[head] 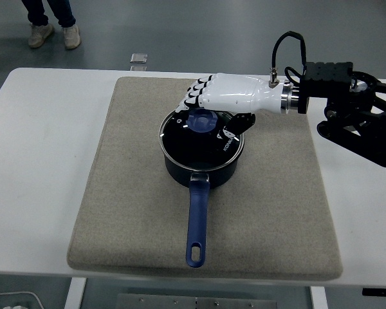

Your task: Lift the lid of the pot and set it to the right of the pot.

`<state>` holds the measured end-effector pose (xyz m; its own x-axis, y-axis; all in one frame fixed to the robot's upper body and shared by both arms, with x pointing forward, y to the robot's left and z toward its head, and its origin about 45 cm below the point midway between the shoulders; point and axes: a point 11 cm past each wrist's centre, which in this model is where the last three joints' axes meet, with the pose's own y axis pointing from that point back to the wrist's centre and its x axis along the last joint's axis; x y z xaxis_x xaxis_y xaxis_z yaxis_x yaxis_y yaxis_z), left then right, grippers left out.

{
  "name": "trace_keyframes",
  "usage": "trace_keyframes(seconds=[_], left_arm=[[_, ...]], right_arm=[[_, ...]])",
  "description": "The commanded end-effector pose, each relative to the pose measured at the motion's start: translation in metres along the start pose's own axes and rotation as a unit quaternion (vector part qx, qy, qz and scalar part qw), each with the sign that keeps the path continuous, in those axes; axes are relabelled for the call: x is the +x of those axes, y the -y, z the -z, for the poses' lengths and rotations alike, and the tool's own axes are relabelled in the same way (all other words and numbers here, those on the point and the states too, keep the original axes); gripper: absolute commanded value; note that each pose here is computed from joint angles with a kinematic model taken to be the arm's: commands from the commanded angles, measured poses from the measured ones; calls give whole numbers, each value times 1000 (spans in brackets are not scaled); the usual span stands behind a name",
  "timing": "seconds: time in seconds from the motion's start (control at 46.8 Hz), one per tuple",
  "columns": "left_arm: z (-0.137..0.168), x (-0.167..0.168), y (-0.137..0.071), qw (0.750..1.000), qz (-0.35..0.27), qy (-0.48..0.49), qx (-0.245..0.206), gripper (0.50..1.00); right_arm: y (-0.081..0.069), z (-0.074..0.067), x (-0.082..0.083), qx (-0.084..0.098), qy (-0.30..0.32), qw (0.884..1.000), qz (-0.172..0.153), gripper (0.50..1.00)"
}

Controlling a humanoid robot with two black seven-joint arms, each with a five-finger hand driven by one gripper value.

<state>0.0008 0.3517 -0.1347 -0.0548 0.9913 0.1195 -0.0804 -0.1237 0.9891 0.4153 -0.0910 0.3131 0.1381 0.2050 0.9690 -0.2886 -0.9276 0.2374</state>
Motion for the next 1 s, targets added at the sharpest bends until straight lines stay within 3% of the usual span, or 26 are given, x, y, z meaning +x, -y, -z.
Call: trace_keyframes(seconds=[0.0, 0.705, 0.769, 0.855, 0.94, 0.983], left_arm=[[0, 0, 0, 1000, 0, 0, 0, 1000], [0, 0, 0, 1000, 0, 0, -1, 1000], [0, 0, 0, 1000, 0, 0, 0, 1000], [0, 0, 0, 1000, 0, 0, -1, 1000], [0, 0, 0, 1000, 0, 0, 0, 1000], [0, 0, 0, 1000, 0, 0, 0, 1000]], right_arm=[[-1, -2, -1, -3, 0, 1000, 0, 852], [2, 1, -15, -1, 13, 1000, 5, 844], [2, 1, -17, -1, 13, 1000, 8, 801], [4, 3, -18, 2, 14, 1000, 10, 668], [5, 4, -19, 4, 16, 1000, 12, 500], [5, 4, -19, 4, 17, 1000, 14, 500]])
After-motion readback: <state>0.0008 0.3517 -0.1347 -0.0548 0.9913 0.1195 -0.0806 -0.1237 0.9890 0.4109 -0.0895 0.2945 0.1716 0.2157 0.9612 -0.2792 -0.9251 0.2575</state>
